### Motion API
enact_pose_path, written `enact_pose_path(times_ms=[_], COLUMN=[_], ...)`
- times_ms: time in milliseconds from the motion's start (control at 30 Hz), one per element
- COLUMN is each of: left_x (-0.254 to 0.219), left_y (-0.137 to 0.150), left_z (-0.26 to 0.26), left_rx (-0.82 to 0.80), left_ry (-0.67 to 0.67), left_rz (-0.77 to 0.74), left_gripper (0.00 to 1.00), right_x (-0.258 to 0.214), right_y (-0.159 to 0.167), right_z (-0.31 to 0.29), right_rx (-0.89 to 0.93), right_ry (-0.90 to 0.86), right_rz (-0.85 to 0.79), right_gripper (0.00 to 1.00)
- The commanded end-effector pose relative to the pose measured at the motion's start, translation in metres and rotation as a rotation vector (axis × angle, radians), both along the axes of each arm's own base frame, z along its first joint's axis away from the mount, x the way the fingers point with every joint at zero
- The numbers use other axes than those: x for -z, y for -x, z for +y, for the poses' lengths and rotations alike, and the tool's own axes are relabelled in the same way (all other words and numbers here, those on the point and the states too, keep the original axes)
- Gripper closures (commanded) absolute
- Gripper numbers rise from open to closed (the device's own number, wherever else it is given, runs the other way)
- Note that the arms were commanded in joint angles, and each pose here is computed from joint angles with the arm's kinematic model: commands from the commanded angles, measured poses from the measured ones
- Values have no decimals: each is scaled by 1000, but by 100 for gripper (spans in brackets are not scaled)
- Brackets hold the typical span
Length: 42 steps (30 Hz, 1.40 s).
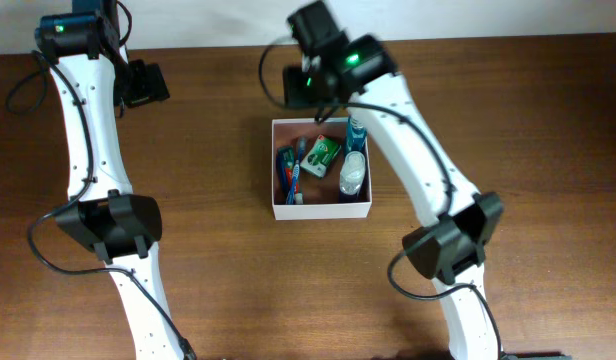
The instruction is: Pack container
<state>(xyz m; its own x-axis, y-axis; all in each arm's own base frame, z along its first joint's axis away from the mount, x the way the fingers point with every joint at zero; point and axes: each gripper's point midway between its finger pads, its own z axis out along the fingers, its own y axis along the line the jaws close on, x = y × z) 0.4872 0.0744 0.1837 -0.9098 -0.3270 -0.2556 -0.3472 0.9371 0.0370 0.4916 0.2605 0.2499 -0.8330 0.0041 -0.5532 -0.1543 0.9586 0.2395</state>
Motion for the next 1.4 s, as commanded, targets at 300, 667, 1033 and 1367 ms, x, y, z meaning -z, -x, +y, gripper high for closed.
enact_pose_path(times_ms=[300,667,1033,1367], left_x=[-22,-22,-22,-22], left_y=[2,2,2,2], left_z=[3,3,3,3], left_rx=[7,7,7,7], left_ry=[-17,-17,-17,-17], left_rz=[-53,-52,-52,-52], left_gripper=[1,1,1,1], right_x=[-139,-203,-259,-262], right_y=[19,89,146,150], right_z=[-181,-231,-243,-244], right_rx=[375,426,449,324], right_ry=[102,186,121,269], right_rz=[-263,-371,-517,-543], right_gripper=[2,2,2,2])
